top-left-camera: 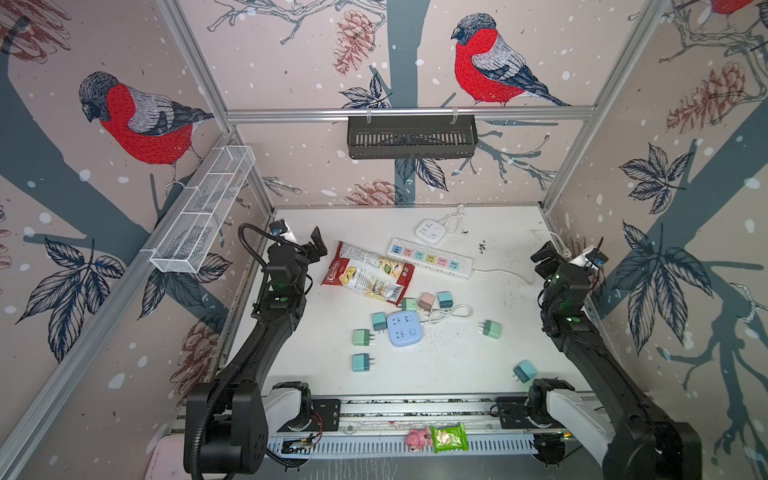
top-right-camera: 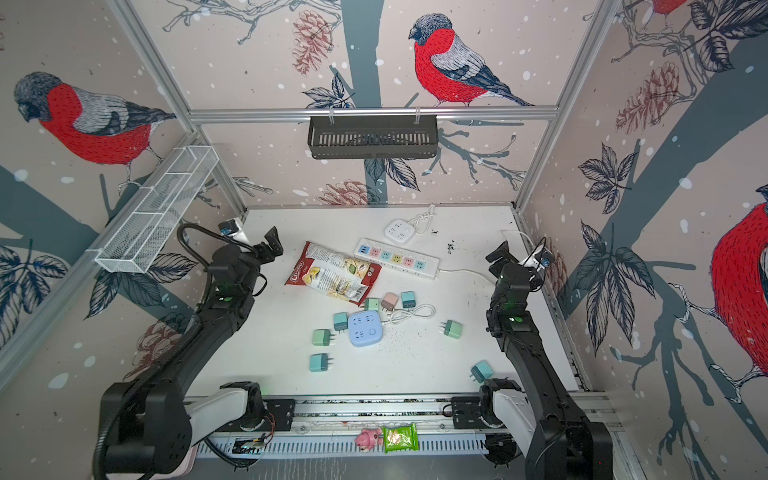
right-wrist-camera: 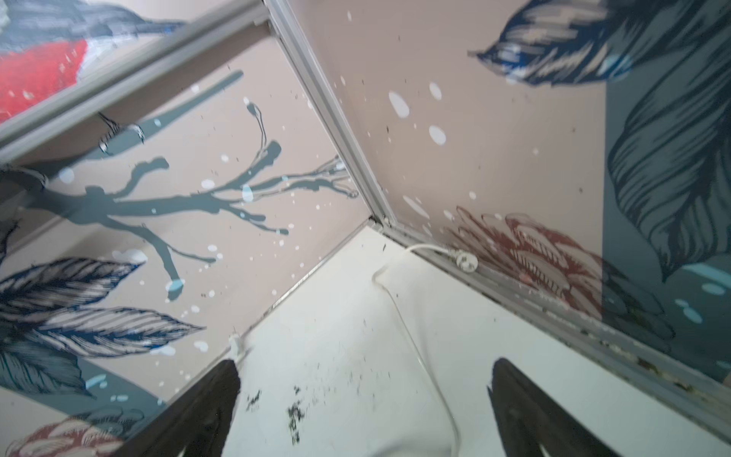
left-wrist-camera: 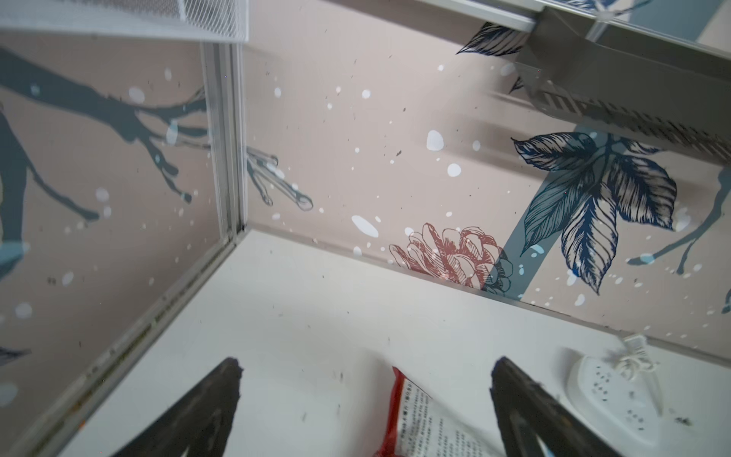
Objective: Insert the plug
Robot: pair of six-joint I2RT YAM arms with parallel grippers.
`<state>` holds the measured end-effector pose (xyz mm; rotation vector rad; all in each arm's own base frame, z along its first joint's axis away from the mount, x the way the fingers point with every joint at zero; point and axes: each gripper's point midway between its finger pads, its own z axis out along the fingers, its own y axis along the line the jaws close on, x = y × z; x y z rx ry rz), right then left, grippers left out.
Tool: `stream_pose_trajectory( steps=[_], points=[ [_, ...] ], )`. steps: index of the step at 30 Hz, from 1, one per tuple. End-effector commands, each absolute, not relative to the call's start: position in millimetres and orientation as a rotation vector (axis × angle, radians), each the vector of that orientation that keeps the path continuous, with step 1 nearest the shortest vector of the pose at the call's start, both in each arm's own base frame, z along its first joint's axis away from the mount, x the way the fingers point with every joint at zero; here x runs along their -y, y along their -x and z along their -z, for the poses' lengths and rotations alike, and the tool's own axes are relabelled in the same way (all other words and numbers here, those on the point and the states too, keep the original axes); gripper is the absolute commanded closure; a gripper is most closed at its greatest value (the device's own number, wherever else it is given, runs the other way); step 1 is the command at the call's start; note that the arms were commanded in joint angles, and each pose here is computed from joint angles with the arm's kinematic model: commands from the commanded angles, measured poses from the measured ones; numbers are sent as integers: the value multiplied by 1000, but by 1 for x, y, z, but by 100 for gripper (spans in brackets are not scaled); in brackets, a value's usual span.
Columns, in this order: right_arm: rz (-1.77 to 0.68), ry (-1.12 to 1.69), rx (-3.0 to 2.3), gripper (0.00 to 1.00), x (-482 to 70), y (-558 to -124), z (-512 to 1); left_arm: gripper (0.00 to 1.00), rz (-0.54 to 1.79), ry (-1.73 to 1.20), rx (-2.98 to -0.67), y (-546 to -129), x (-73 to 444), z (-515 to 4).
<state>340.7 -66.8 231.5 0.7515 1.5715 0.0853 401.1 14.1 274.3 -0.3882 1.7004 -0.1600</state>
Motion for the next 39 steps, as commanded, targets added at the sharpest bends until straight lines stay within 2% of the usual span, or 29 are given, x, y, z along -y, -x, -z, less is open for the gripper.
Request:
stream_pose_trajectory(
  steps=[1, 4, 8, 10, 12, 15, 18, 22, 26, 32, 39],
  points=[
    [-239, -736, -1679, 0, 42, -350, -221, 2, 174, 810, -1887, -377, -35, -232],
    [-227, -750, -1745, 0, 39, -352, -198, 2, 175, 644, -1826, -374, -22, -257],
    [-240, -677, -1827, 1, 27, -366, -179, 2, 302, 548, -1713, -370, -9, -253],
    [-275, -657, -1886, 8, 17, -377, -168, 2, 337, 520, -1765, -381, -1, -248],
    [-316, -618, -1942, 11, 3, -389, -158, 2, 341, 578, -1848, -396, -1, -234],
    [-330, -563, -2031, 15, -23, -406, -139, 2, 477, 489, -1978, -426, 26, -226],
    [-350, -493, -2083, 19, -53, -422, -128, 2, 521, 389, -1978, -441, 55, -223],
    [-364, -375, -2191, 27, -101, -448, -108, 2, 410, 289, -1986, -449, 97, -219],
    [-324, -313, -2275, 35, -127, -464, -92, 12, 493, 201, -2099, -481, 142, -201],
    [-272, -341, -2281, 36, -120, -461, -83, 21, 478, 164, -2344, -527, 184, -142],
    [-260, -357, -2282, 33, -113, -444, -75, 24, 461, 67, -2477, -538, 233, -92]
  ],
)
